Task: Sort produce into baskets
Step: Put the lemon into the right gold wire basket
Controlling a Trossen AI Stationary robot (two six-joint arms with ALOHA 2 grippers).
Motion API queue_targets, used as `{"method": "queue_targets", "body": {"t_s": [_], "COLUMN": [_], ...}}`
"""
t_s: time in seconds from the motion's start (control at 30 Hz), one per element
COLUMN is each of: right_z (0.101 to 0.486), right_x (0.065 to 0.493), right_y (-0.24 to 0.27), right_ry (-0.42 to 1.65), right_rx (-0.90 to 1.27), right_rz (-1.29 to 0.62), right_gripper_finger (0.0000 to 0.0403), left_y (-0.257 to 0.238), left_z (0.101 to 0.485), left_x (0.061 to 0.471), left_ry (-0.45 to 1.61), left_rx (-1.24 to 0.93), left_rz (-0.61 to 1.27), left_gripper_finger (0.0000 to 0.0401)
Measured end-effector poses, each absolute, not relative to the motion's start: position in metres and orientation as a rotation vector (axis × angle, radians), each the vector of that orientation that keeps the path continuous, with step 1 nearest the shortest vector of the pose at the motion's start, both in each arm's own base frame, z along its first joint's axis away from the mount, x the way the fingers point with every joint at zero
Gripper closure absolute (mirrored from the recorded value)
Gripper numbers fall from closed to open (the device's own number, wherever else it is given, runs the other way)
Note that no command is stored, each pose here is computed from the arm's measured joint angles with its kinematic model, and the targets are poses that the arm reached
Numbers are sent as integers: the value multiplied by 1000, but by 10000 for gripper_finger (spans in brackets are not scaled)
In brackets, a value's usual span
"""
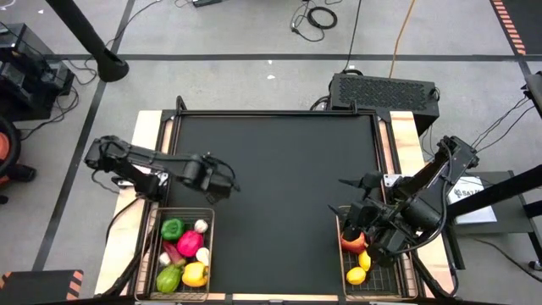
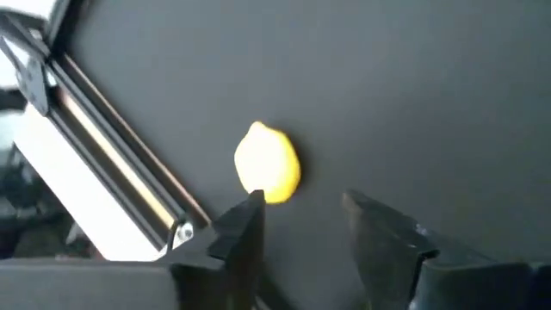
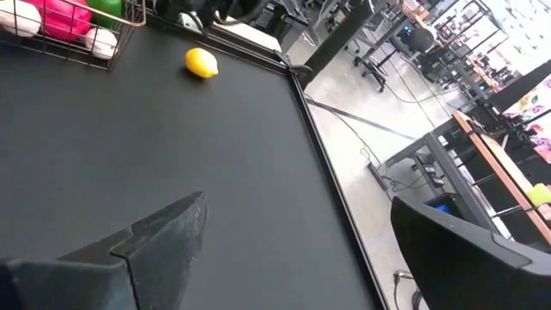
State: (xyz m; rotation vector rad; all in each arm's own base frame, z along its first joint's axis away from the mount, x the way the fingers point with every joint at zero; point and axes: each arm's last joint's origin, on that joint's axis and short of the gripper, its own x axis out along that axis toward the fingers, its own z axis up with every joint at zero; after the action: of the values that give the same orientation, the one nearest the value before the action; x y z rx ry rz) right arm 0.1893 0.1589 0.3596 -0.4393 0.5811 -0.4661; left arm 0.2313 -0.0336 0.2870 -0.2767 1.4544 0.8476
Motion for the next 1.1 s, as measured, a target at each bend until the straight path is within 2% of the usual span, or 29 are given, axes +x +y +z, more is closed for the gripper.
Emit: {"method": "queue_targets", "body": {"t_s": [0.2,0.43,0.63,0.9,1.1], "right_z": [360,359,359,359,359], "right_x": [189,189,189,189,189], "right_y": [159,159,159,159,159], "right_ry": [584,599,600,602,603], "right_rx": [-449,-431,-429,-431,-435], "right_rz": [-464,-451,-450,-450,-450], "right_gripper_finger": [47,47,47,47,47], "left_y": [2,26,33,30,29], "left_z": [259,212,200,169,154], "left_x": [231,220,212,200,190], "left_ry": [1572,1608,1585,1615,1660], "left_rx": [-474,-609,-539,-530,-500], "left_rz": [849,891,1011,968,945], "left_gripper_finger": [182,144,109,67,60]}}
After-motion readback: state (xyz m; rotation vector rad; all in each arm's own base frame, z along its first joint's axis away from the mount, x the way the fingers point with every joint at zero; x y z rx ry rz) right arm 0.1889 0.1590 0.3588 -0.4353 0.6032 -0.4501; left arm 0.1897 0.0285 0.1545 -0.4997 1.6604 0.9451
